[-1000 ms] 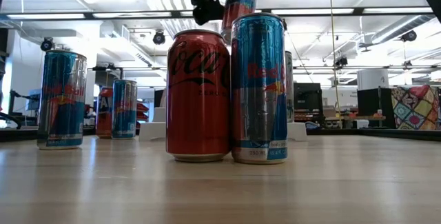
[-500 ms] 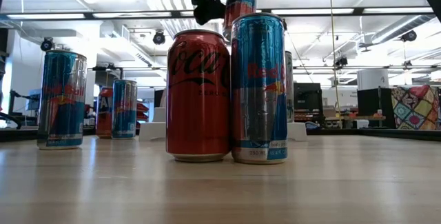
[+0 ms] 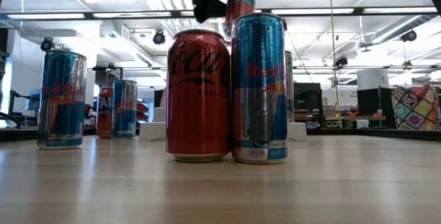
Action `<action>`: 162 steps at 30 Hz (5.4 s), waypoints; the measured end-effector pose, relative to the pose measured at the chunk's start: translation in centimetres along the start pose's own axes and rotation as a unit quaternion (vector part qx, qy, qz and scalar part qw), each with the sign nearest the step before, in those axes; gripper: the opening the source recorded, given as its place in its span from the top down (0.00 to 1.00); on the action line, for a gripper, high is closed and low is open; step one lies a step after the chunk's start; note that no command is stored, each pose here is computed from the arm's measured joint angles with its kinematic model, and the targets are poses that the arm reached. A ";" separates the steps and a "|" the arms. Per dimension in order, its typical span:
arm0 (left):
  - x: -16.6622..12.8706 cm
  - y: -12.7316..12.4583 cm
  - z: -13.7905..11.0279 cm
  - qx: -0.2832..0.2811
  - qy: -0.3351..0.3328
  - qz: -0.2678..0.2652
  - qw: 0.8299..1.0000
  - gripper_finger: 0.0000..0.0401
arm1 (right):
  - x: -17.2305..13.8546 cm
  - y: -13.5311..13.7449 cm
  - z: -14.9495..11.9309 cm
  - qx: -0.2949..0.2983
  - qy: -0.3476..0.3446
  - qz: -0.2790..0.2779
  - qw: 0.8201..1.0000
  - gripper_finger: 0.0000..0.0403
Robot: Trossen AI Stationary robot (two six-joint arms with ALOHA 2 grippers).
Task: Place canned beverage on shelf
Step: Put the middle right orange soda can on the top tier of the shelf, then put the bottom orange soda can on the middle tier of the shelf aligned with the other orange soda can
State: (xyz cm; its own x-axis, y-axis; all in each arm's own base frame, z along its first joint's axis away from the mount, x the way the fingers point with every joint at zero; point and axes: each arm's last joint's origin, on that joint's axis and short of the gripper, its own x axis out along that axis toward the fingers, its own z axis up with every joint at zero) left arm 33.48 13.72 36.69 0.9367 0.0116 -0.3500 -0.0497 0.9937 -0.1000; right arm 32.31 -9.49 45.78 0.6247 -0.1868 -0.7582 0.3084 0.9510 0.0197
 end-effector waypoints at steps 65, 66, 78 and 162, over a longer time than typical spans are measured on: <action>5.3 16.2 -10.0 0.031 -0.042 0.063 0.997 0.17 | -8.6 -2.6 -3.5 0.095 -0.026 -0.149 0.984 0.18; 5.2 16.3 -9.9 0.029 -0.044 0.063 0.997 0.15 | -8.4 -2.6 -3.4 0.095 -0.025 -0.150 0.984 0.18; 3.2 16.4 -4.6 -0.004 0.022 0.055 0.998 0.01 | -7.6 -2.8 -3.1 0.101 -0.017 -0.152 0.983 0.18; -15.2 -28.3 -17.9 -0.311 0.382 -0.005 0.870 0.35 | 16.4 24.0 -4.2 0.006 -0.128 0.221 0.967 0.18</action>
State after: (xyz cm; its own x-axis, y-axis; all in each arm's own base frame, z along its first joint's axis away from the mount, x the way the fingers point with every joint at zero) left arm 14.49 -16.55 28.16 0.4453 -0.3107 -0.8397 -0.4434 0.7383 -0.5083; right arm 46.88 11.29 31.09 0.8541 0.1803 -0.4879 -0.0219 0.9496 0.3126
